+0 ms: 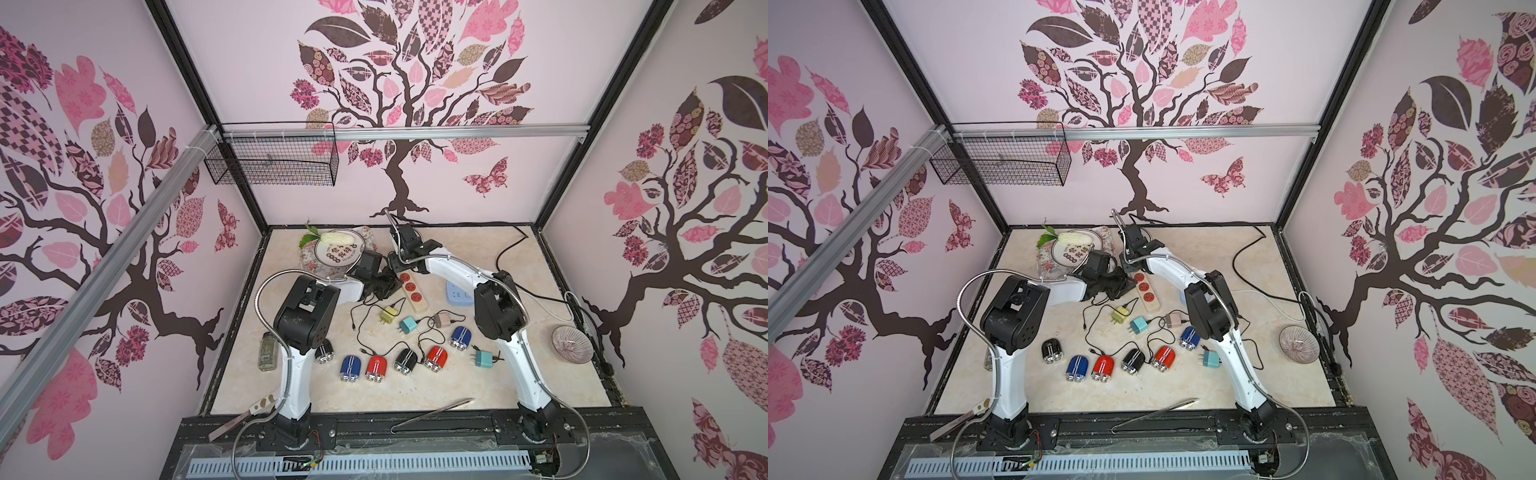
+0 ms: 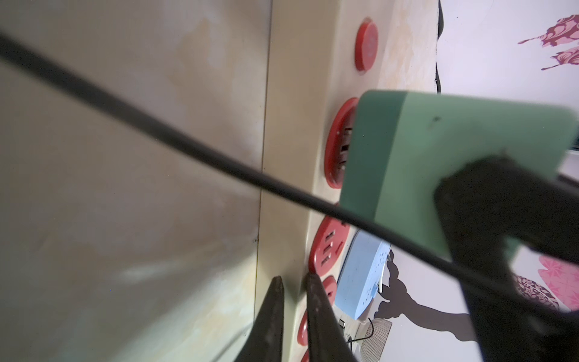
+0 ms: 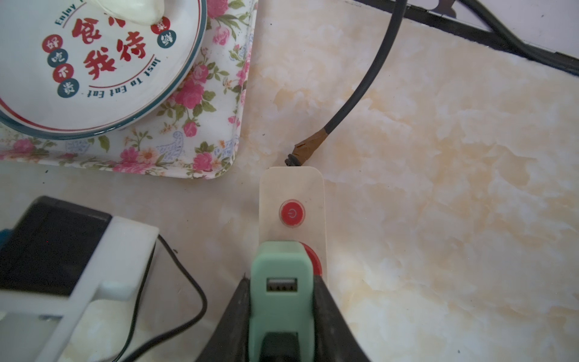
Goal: Unplug the electric shaver
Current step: Remove the plug from the socket.
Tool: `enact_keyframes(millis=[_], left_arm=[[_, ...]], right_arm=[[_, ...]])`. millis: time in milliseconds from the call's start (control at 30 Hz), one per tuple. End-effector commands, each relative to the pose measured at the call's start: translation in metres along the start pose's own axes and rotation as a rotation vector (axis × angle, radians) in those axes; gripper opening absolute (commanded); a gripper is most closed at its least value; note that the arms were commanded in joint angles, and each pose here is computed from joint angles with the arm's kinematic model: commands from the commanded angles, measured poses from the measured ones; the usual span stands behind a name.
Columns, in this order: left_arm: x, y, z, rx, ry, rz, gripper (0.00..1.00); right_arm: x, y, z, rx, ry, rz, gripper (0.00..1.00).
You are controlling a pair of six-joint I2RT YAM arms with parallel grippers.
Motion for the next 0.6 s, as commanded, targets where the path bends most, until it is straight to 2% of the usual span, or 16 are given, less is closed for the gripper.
enact_keyframes(millis=[0, 367, 567], left_arm=[[-0.01, -0.008, 0.048, 0.059, 0.164, -0.01, 0.16], [-0.011, -0.012, 0.04, 0.033, 0.154, 0.002, 0.2], [-0.004, -0.012, 0.016, -0.017, 0.103, 0.011, 0.35]], right_arm=[[0.044, 0.034, -0.007, -0.025, -0.026, -0.096, 0.2], [0.061, 0.043, -0.011, -0.036, -0.038, -0.123, 0.2], [0.068, 0.044, -0.01, -0.048, -0.03, -0.126, 0.2]])
Point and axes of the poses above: each gripper's point midway between its finger pads, its own x axis back along the fingers, its own z axis along the line the jaws close on, y = z × x, the point moved 2 cm from there along x, back along the fingers, and after that the axes turned 5 degrees about x, right-handed, at the moved point
